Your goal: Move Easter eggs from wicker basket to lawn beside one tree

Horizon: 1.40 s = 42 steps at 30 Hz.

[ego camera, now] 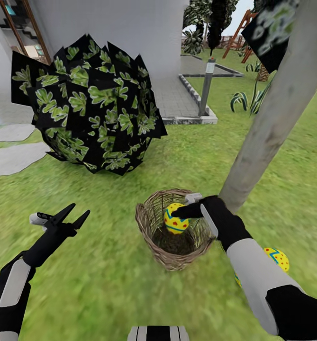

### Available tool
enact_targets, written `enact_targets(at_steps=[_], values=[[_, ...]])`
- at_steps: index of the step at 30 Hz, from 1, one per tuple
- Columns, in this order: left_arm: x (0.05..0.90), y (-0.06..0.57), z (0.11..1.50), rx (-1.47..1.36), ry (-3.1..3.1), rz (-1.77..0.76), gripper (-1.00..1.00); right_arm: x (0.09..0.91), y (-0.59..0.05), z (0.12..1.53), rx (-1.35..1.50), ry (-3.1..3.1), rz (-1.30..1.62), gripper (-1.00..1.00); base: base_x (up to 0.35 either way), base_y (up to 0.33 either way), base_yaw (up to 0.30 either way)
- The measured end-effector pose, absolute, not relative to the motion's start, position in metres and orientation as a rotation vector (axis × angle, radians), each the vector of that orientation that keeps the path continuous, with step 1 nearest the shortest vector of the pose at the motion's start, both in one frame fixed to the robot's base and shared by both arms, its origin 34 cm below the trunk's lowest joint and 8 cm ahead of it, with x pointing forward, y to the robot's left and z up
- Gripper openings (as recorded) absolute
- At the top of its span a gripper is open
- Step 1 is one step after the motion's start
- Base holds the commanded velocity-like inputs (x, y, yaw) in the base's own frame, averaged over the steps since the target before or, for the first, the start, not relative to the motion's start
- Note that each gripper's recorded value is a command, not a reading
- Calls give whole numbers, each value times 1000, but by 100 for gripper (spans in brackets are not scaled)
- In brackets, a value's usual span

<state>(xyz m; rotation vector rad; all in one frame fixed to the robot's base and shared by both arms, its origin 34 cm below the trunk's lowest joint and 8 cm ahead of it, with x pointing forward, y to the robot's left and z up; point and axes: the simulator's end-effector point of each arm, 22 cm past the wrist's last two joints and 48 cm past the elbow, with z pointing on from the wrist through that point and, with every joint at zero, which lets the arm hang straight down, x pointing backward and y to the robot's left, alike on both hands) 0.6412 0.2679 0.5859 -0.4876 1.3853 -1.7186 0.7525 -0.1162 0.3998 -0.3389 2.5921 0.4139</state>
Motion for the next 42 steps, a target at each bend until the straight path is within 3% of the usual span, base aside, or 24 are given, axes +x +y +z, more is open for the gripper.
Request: enact_targets(at_steps=[6,13,19,33,42], values=[[639,268,600,-465,1367,-1719,100,745,-119,447,-374,2514,509,-100,-155,0,0],[636,268,617,-439,1346,-1720,100,695,-87,523,-546,2280,856,-100,-16,0,0],[633,266,631,-413,1331,-1723,100,680,-98,579,-488,2116,1126,-100,-316,0,0],[615,228,666,-243,1240,-1836,100,682,-141,589,-334,2073,1140,-100,-53,-28,-69],[598,130,662,-90,1262,-1931,100,693,-197,600,-137,2006,1116,-100,0,-290,-240]])
